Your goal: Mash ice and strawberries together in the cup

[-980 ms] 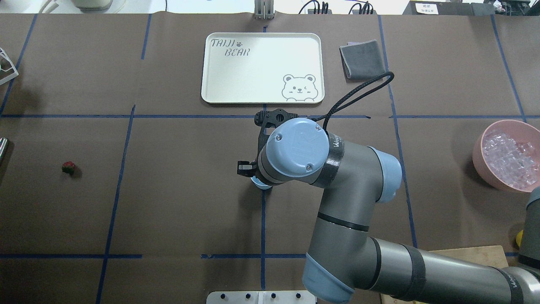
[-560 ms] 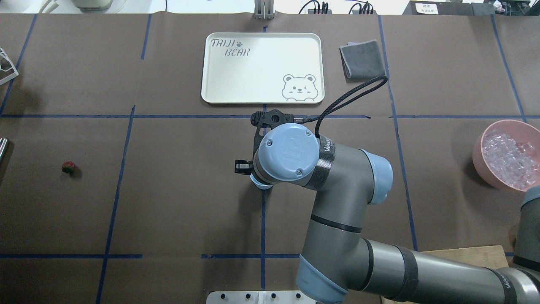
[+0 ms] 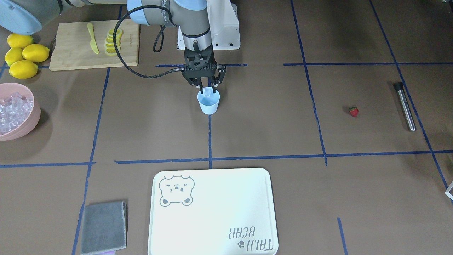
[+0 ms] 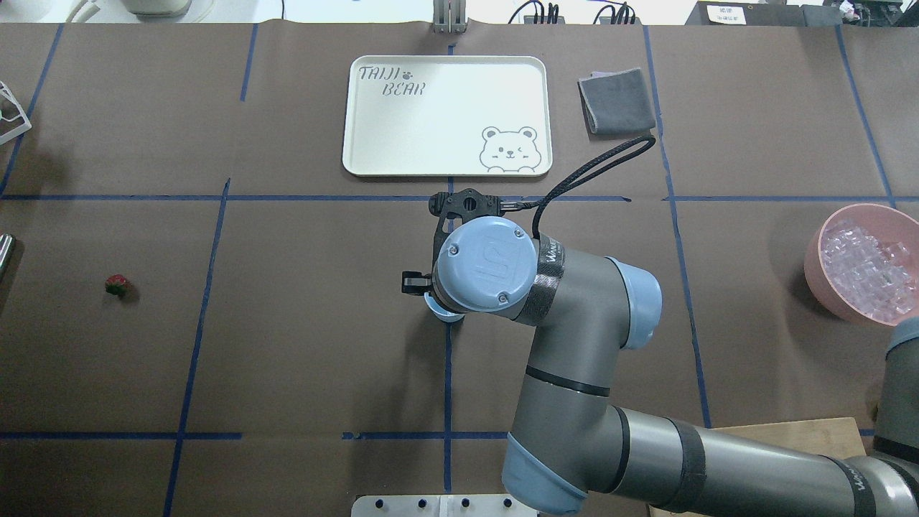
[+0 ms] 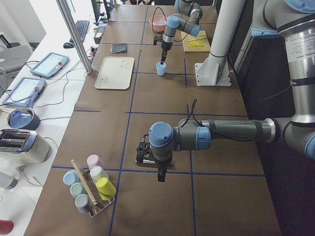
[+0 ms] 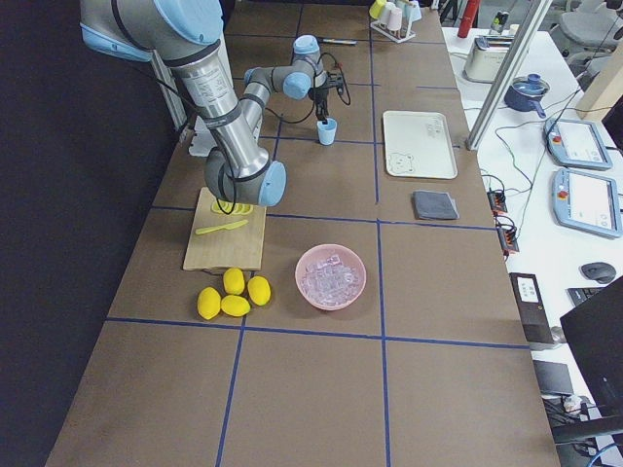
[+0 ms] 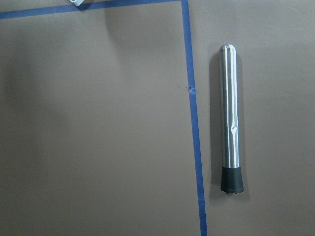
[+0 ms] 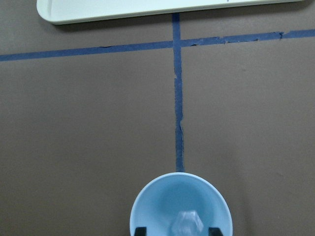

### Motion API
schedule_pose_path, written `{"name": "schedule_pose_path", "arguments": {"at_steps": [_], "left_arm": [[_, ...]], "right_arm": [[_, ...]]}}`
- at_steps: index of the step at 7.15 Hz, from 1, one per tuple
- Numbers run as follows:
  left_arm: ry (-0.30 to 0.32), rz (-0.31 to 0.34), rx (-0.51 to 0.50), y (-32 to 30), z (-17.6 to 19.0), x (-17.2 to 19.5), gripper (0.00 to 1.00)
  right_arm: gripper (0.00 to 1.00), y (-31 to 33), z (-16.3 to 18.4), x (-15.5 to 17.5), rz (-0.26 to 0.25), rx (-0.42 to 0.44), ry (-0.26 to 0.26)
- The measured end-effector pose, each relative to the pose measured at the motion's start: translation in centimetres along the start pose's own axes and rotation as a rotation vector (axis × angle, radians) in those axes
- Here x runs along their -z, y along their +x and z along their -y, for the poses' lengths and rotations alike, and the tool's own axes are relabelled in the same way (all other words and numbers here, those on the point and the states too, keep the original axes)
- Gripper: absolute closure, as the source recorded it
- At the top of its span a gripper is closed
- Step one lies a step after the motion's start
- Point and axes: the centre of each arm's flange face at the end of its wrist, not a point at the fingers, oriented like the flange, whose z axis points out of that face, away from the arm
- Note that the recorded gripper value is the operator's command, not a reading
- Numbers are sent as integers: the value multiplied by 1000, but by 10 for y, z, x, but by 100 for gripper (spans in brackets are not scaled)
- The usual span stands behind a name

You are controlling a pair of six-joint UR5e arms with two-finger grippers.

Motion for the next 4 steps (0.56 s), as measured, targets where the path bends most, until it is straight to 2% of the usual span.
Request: {"name": "schedule_pose_path", "arguments": {"at_steps": [3,4], "left_arm": [[-1,-16,2,1,-1,-1,0],[-1,-17,2,1,-1,-1,0]], "right_arm": [[1,-1,0,-1,-1,8,-1],[1,5,10,1,-1,28,-14]]}}
